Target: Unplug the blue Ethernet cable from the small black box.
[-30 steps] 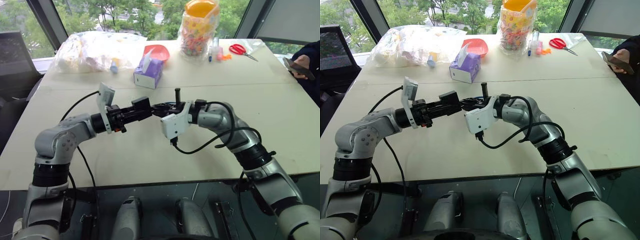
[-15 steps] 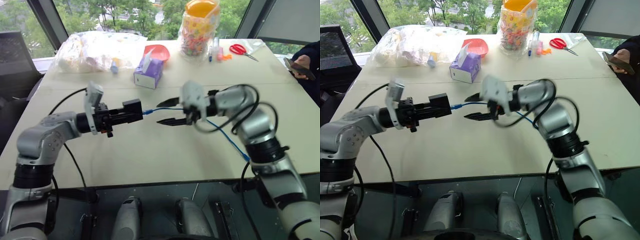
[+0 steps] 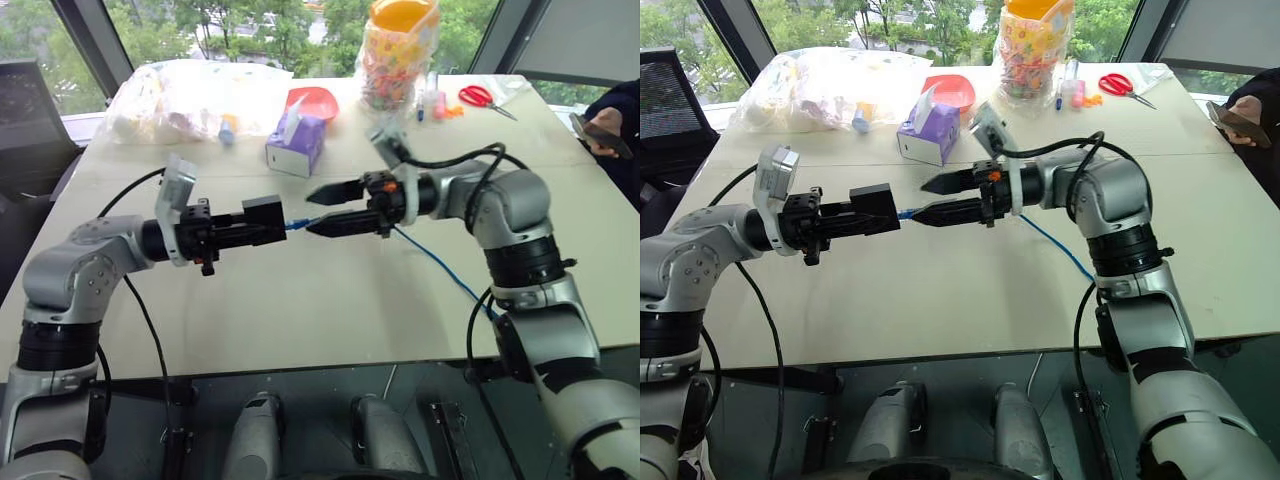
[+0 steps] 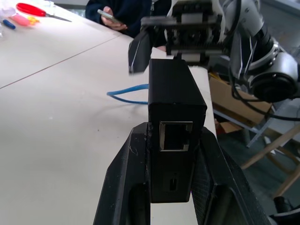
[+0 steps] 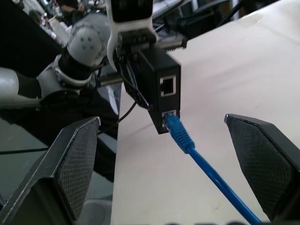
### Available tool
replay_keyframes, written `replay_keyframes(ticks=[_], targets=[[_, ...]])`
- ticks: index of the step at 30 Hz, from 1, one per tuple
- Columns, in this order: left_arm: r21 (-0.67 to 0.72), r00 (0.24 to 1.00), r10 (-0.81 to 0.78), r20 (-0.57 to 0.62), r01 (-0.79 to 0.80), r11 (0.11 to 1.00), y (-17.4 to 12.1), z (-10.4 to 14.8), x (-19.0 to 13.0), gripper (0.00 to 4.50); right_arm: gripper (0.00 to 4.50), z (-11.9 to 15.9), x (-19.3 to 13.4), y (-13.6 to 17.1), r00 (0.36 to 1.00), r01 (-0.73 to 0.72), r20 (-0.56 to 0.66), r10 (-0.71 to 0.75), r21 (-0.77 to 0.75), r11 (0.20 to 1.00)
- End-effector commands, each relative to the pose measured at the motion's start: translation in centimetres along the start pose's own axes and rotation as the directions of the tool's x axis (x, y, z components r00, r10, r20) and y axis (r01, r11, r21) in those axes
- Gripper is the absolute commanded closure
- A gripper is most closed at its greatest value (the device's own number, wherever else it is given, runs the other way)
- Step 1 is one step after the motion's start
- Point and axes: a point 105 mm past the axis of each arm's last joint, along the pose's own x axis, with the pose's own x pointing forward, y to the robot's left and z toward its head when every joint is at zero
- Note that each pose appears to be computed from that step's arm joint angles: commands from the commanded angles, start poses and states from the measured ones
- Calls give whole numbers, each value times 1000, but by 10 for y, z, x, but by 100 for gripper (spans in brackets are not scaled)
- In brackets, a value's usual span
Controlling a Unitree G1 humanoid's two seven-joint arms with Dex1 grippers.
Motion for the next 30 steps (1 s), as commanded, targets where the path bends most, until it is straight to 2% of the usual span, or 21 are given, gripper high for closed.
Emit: replay_keyframes(ticks=[1,2,3,4,8,30], targets=[[42,999,-7,34,6,999,-3,15,-2,398,5,9,2,6,1000,-19,8,20,-52,998],[40,999,-6,36,5,999,-3,16,-2,398,5,9,3,6,1000,-21,6,22,-51,998],[37,999,-6,40,5,999,-3,16,-2,398,57,7,4,7,1000,-26,-1,26,-56,998],[36,999,-6,41,5,999,-3,16,-2,398,83,6,6,8,1000,-31,-5,30,-59,998],[35,999,-5,34,4,999,-3,15,-2,398,281,5,10,9,999,-35,-14,34,-64,997],[33,1000,-11,23,10,999,-5,9,3,398,281,7,19,9,998,-42,-40,38,-102,994]])
